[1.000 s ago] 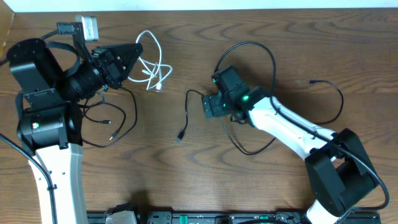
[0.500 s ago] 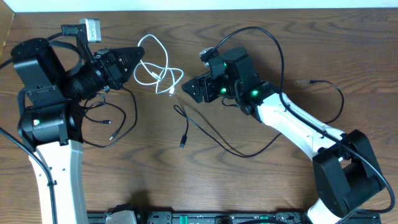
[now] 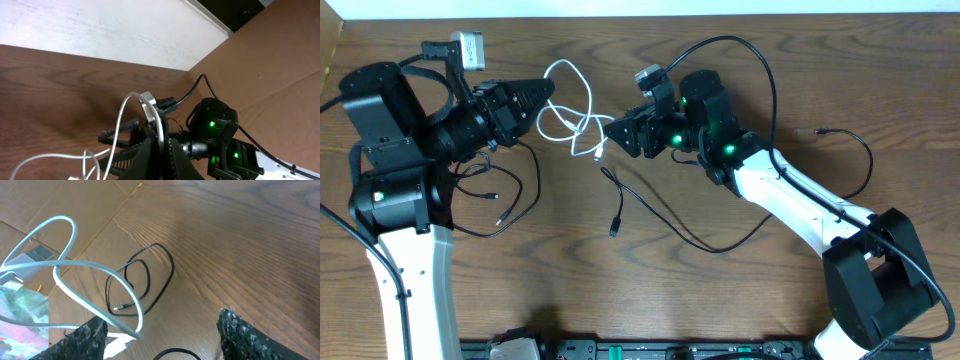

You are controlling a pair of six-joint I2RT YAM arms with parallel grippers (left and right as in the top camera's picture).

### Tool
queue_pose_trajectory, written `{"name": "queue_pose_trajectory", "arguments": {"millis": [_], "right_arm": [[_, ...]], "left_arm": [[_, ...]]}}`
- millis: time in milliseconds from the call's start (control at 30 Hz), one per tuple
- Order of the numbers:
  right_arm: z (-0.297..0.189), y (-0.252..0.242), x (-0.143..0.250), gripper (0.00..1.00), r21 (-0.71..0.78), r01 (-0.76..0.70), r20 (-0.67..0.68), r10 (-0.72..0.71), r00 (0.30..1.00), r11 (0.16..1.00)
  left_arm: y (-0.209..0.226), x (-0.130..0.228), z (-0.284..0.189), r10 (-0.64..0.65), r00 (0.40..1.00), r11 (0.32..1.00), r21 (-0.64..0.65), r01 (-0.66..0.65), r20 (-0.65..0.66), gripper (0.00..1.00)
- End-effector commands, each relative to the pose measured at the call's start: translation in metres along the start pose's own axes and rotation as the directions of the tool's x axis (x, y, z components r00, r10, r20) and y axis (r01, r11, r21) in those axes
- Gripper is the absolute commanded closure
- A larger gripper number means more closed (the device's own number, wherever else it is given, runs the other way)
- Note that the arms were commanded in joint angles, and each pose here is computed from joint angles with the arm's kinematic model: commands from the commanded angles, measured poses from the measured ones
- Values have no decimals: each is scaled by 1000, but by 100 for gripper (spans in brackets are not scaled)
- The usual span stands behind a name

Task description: Untangle cables

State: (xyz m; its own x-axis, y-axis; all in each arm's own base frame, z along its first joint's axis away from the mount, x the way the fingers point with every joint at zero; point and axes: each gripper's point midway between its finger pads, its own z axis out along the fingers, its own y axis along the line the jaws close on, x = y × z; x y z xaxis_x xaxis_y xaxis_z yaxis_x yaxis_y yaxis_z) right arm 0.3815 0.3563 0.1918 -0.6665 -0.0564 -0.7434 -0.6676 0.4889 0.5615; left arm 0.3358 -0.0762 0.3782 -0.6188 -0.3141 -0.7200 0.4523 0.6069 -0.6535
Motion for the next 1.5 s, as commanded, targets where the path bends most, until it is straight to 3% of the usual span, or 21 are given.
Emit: {"name": "queue_pose_trajectory", "arguments": {"millis": [0,167,633,700,733,767,800,1067,1467], "right_arm": [[-6,16,-13,32,-35,16,29,-15,999,999],[-3,21,-20,39,-23,43,66,-41,997,999],[6,26,-15,39,10,52,69,-53,996,999],[7,24,-15,50,29,52,76,-54,996,998],[7,23,-16,64,38,52,78,-55,995,998],[8,23,-16,90,44,51,80,-54,995,998],[8,21,-15,99,55,48,79,-52,995,997],[-5,-36,9,99,316,-76,28,70,997,946],[-73,-131,60,99,741,-111,-53,223,973,662]], "left_arm": [[-1,4,0,0,1000,1000,15,1,-15,92],[-9,8,0,16,999,998,61,-14,-33,92],[-18,12,-1,8,998,994,113,-2,-55,92],[-19,12,-2,9,998,993,117,-2,-56,92],[-19,12,-2,9,998,993,117,-2,-56,92],[-19,12,-2,10,998,993,118,-3,-56,92],[-19,12,-2,10,998,993,117,-4,-55,92],[-12,10,-1,33,999,997,75,-30,-39,92],[-4,6,-2,57,998,998,29,-57,-19,92]]}}
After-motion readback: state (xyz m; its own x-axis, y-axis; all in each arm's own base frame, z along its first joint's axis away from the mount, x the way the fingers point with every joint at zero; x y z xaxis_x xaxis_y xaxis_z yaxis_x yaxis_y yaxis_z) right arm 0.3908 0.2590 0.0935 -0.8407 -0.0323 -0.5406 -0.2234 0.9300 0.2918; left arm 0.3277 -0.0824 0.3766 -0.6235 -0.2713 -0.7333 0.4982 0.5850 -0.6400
